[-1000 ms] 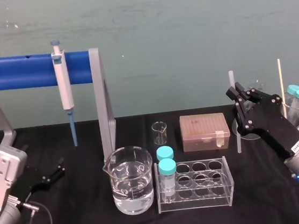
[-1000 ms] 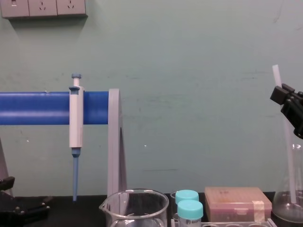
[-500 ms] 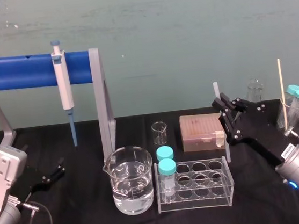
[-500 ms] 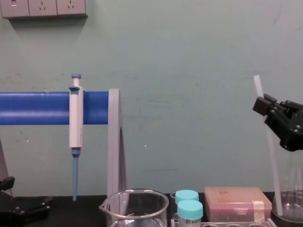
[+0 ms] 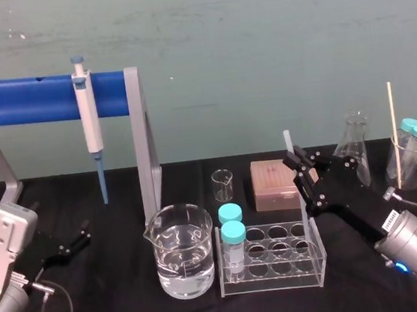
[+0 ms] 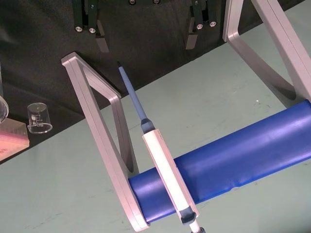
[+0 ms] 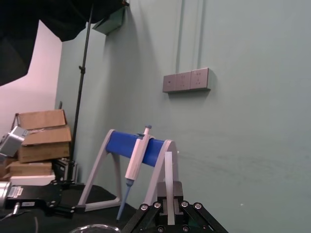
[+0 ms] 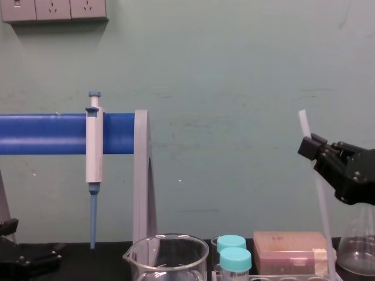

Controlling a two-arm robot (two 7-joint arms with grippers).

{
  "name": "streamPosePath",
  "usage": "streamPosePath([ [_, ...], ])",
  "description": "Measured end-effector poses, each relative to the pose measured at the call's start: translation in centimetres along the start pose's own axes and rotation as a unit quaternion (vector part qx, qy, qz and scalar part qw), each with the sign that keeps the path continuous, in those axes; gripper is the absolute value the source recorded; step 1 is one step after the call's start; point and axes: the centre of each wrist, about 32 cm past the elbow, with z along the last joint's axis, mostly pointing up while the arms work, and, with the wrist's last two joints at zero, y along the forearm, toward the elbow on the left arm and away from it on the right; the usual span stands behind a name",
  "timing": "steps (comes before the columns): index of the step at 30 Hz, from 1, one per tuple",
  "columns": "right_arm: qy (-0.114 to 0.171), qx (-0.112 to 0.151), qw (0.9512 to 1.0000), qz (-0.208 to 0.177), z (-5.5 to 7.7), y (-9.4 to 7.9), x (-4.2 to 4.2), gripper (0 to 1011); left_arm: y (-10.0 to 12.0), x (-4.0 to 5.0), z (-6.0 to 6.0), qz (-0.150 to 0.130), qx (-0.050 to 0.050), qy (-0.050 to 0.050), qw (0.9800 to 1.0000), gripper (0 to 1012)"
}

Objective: Pick up the stirring rod with one hand, then place it down.

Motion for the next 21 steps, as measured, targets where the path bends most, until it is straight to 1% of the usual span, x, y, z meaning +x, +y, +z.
streamPosePath([
  [8, 0.011, -0.011, 0.9998, 0.012, -0.5, 0.0, -0.14, 68, 0.0, 0.0, 0.0, 0.0, 0.0, 0.0, 1.0, 1000],
  [21, 0.01, -0.028, 0.9994, 0.017, -1.3, -0.3, 0.18, 68, 0.0, 0.0, 0.0, 0.0, 0.0, 0.0, 1.0, 1000],
])
